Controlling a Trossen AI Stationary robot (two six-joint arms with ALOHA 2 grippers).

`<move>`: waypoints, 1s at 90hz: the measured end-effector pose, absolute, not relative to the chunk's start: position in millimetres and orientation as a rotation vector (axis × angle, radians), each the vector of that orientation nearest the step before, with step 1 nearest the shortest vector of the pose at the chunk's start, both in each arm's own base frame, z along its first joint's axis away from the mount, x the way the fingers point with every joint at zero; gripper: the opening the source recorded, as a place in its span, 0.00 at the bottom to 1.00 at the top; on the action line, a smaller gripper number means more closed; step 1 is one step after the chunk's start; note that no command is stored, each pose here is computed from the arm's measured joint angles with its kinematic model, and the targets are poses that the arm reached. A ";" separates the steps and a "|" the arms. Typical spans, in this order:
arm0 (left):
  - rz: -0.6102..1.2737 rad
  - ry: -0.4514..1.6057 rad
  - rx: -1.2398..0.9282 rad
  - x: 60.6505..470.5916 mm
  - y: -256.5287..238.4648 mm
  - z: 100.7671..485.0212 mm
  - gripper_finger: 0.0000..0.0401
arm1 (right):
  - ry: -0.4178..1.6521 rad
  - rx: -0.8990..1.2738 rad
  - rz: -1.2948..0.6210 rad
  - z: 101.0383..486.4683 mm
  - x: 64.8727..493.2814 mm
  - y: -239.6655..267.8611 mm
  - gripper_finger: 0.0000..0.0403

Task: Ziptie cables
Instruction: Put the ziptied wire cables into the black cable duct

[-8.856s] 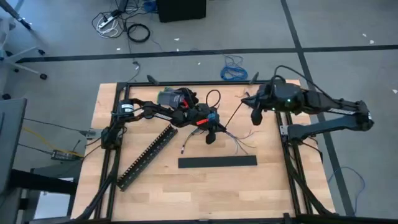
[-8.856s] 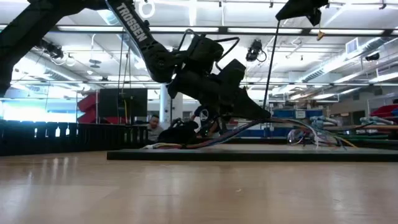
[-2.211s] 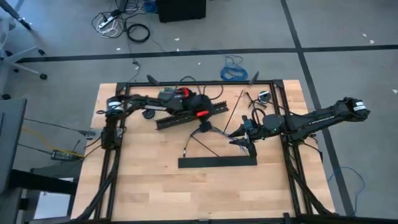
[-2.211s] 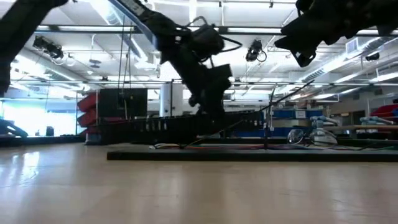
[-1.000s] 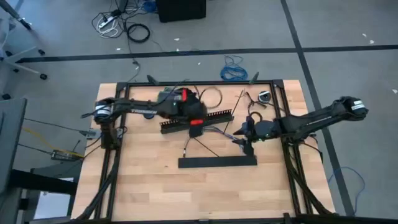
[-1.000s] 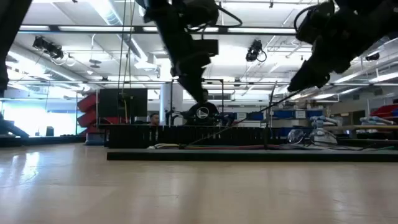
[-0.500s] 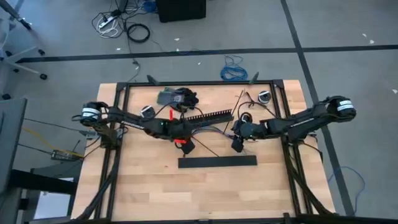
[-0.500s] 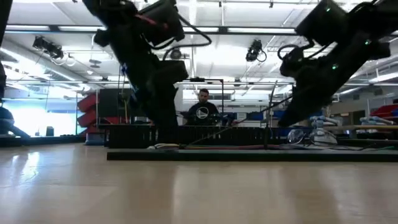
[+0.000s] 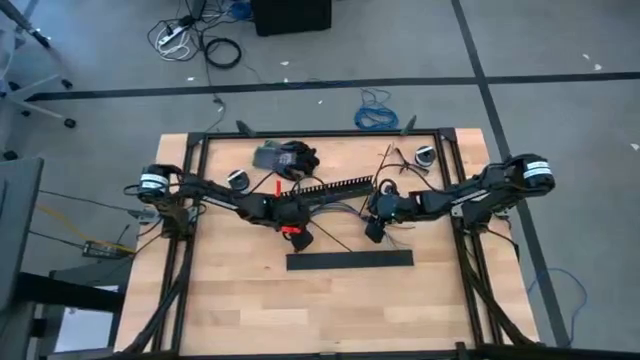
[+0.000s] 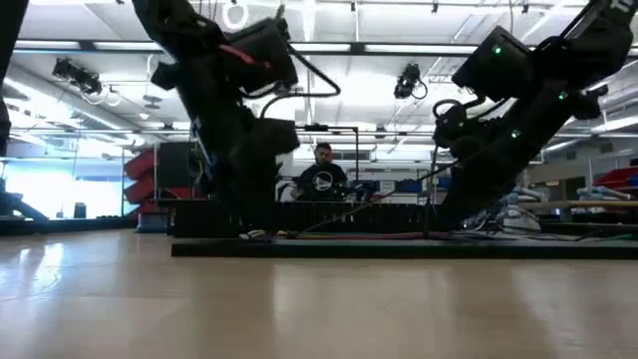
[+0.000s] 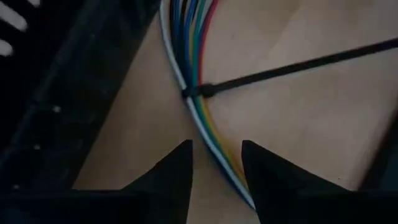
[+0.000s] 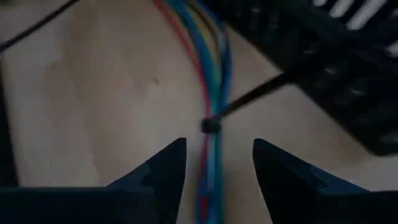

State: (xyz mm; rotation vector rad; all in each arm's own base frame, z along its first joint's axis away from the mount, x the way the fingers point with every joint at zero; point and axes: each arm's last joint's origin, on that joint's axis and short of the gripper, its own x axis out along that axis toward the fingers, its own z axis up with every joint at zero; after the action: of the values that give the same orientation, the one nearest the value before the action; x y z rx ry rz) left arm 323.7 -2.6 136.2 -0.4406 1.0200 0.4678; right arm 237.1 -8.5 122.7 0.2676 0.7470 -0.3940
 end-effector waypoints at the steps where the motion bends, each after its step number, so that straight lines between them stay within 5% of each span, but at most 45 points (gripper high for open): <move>1: 0.471 1.021 -0.438 324.0 -2.5 135.5 0.32 | 0.748 0.269 -0.391 122.3 237.4 -8.4 0.45; 31: 0.471 1.043 -0.410 326.2 -6.3 126.7 0.31 | 0.781 0.272 -0.390 114.9 238.2 -7.0 0.39; 53: 0.428 1.038 -0.290 329.0 -20.1 129.9 0.06 | 0.802 0.235 -0.357 114.3 237.3 -1.5 0.04; 90: 0.444 1.079 -0.092 326.1 -36.2 183.9 0.00 | 0.827 0.164 -0.325 157.2 240.4 4.4 0.01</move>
State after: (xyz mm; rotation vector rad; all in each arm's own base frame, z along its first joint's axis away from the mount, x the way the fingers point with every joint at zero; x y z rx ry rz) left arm 326.1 -36.2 183.9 -0.0921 1.0788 0.4436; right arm 240.4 4.4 157.2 0.1638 0.8266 -0.3255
